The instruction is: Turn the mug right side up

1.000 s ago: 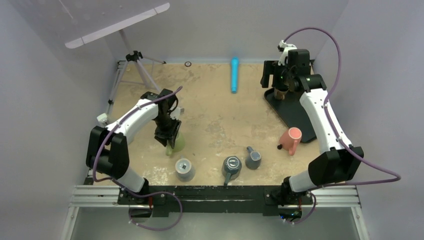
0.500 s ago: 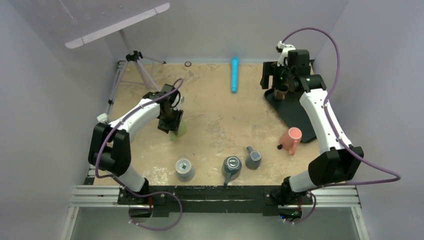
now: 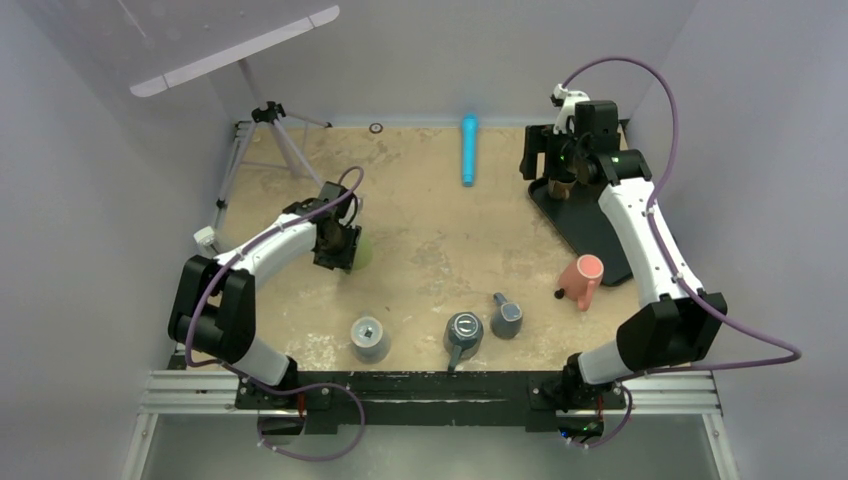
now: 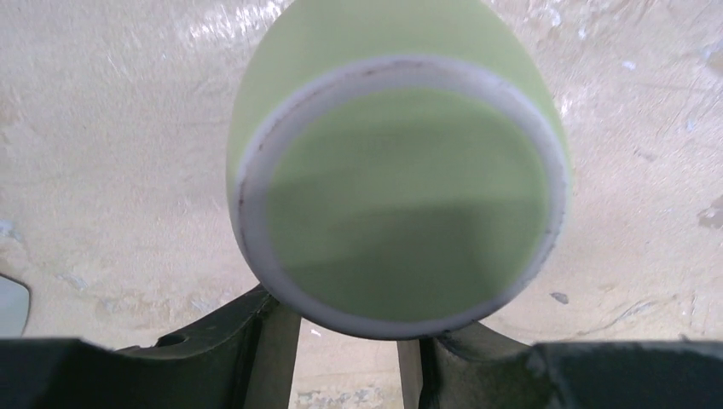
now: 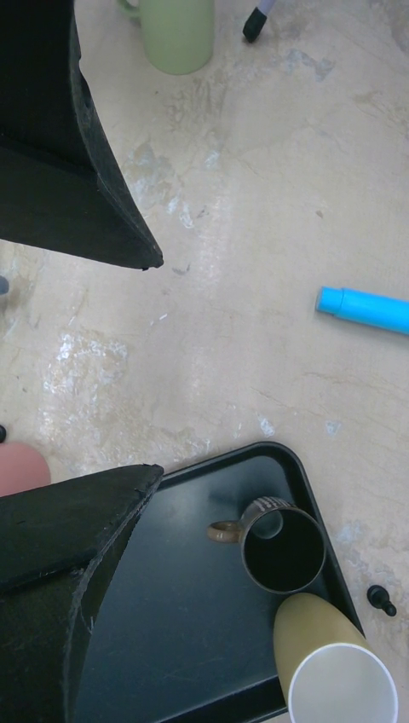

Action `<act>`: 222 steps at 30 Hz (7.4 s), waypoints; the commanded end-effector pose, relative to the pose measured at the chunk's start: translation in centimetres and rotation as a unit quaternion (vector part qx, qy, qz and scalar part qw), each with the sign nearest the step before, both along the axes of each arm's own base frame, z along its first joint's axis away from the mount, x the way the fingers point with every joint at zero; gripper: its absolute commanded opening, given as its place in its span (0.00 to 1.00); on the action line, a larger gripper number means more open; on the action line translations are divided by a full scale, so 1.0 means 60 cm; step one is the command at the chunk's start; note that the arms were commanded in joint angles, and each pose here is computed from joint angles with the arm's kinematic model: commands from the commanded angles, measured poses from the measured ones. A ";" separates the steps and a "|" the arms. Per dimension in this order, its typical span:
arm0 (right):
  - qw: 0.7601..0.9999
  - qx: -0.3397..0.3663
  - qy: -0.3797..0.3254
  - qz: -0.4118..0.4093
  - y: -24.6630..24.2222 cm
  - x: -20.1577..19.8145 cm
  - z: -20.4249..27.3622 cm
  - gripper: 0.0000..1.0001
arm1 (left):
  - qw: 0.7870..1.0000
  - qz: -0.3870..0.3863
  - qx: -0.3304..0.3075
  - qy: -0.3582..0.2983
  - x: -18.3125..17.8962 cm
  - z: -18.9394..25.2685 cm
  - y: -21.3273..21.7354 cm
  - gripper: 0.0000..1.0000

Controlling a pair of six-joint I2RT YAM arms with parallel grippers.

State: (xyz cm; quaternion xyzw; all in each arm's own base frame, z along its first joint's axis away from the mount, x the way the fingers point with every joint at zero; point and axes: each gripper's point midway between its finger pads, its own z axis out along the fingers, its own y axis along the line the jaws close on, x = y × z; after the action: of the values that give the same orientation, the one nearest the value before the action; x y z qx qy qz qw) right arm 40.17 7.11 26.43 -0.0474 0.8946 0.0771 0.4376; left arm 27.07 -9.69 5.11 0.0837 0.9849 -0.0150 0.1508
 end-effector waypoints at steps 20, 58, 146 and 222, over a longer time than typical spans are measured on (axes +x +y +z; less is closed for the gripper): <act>0.996 0.061 -0.054 0.046 0.041 -0.042 0.040 0.88 | 0.983 -0.045 -0.130 -0.119 0.096 0.105 -0.089 0.00; 0.786 0.538 -0.118 0.281 0.356 -0.148 0.200 0.95 | 0.852 -0.184 -0.466 -0.150 0.008 0.533 -0.276 0.00; 0.981 -0.098 0.147 -0.080 -0.384 0.125 -0.234 0.00 | 0.913 -0.270 -0.211 -0.222 0.069 0.380 -0.203 1.00; 0.998 -0.054 0.009 -0.006 -0.052 -0.068 -0.065 0.92 | 0.828 -0.525 0.143 -0.138 -0.016 0.122 -0.114 0.99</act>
State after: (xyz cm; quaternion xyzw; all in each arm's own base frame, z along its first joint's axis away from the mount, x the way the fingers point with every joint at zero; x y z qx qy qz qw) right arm 36.05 3.48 21.19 -0.0609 0.9151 0.0147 0.3984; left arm 22.31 -17.14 11.41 0.6364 0.7400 0.0140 0.2172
